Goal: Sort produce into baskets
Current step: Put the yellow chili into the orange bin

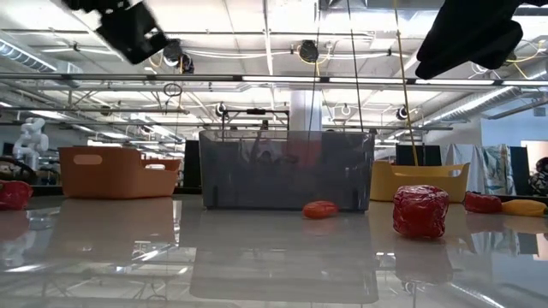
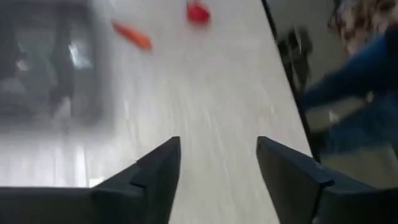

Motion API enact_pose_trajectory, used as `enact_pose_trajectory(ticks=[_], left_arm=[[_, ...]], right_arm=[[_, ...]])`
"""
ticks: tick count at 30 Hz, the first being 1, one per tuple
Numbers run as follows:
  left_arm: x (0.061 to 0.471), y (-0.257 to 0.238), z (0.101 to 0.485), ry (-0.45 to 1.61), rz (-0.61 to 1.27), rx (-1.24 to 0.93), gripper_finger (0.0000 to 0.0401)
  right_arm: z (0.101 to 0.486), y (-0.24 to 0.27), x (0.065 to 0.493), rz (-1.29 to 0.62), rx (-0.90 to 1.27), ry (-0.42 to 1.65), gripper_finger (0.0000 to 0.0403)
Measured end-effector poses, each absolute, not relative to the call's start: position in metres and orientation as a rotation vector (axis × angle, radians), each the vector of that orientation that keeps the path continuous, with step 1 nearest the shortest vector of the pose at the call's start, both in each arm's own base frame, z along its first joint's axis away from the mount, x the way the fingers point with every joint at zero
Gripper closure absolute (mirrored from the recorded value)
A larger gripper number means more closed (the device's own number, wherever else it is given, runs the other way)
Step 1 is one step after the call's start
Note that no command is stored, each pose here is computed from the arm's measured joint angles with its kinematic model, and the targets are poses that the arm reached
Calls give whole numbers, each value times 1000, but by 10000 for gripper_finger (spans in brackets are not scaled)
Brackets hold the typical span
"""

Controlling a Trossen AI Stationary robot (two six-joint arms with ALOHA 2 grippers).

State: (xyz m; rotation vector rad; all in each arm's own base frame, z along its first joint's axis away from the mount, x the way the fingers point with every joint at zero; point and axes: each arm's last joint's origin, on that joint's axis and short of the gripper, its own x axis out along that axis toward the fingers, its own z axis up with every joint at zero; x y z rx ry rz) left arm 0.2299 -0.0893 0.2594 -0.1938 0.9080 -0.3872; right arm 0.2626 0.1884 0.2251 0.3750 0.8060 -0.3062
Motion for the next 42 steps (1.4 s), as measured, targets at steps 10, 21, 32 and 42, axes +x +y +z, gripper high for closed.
enact_pose_trajectory(ticks=[10,21,32,42], left_arm=[[191,-104,213,1370,-352,-35,152],[167,-90,171,1512,-181,59,152],[162,-87,151,1521,-171,67,152],[167,-90,142,1551,-155,79,205]], right_arm=[[225,188,263,-305,371,806,305],[225,189,262,-299,360,807,305],[225,189,262,-298,361,808,305],[225,189,262,-300,351,814,305]])
